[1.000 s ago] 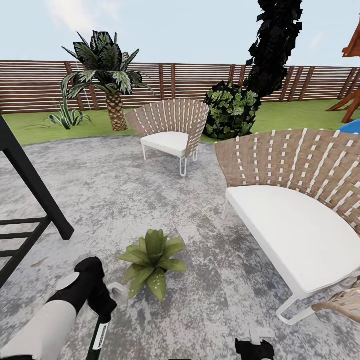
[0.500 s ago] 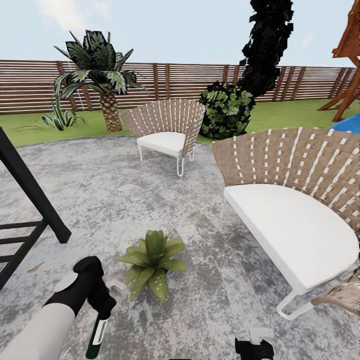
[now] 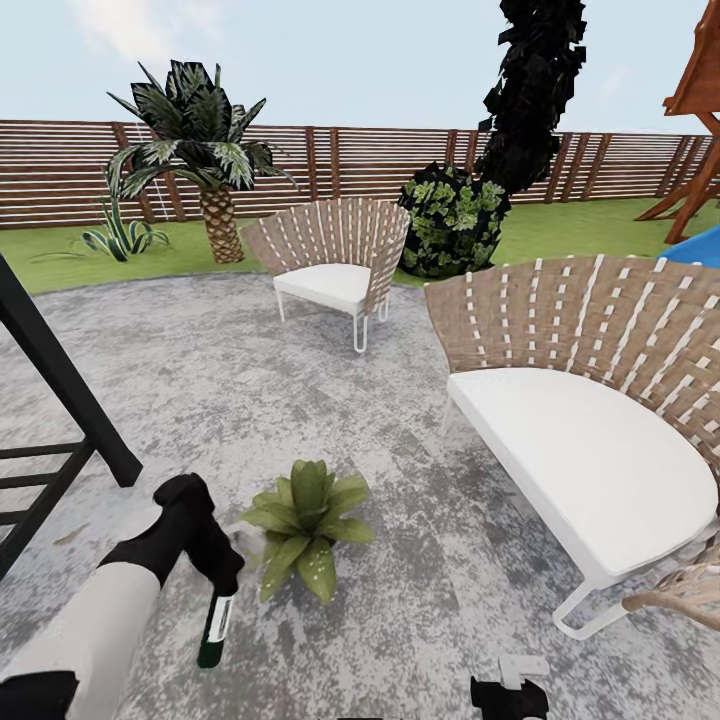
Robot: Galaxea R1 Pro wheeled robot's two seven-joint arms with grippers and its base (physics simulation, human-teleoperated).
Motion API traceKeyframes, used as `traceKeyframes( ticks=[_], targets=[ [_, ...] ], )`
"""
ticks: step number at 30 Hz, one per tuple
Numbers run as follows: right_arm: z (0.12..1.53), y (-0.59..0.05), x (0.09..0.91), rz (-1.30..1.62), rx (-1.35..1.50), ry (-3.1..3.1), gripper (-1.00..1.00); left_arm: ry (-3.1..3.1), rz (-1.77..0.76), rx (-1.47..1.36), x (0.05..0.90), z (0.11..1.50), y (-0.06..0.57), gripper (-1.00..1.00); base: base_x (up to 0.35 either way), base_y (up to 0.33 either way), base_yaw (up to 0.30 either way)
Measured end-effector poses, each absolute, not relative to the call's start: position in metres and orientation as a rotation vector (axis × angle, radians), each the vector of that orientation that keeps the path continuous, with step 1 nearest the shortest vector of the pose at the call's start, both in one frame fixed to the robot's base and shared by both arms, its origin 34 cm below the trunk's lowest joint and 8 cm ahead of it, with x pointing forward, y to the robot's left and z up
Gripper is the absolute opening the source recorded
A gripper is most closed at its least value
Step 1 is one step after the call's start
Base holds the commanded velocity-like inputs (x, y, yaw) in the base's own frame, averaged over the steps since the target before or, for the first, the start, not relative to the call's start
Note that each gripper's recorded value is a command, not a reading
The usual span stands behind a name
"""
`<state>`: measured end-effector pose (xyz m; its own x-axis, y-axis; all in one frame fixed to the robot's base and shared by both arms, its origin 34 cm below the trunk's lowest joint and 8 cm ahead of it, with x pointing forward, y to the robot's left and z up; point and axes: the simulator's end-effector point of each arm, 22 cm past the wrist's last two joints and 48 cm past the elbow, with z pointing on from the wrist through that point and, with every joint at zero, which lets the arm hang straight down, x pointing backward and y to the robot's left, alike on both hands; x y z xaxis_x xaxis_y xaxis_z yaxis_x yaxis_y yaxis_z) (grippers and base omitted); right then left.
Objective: Pick up the pesticide atomizer in the garden and spray insectifuge to fully cover both potted plants in the garden.
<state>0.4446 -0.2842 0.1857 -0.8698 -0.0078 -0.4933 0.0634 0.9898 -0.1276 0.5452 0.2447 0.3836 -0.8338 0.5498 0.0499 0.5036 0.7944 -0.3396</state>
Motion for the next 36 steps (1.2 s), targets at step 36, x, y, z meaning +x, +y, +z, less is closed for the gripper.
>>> traceKeyframes(
  ticks=[36],
  targets=[
    [0.186, -0.283, 0.444, -0.185, 0.038, 2.620, 1.00, -2.761, 0.115, -0.945, 0.551, 0.386, 0.287, -1.00, 0.031, 0.059, -0.029]
  ],
)
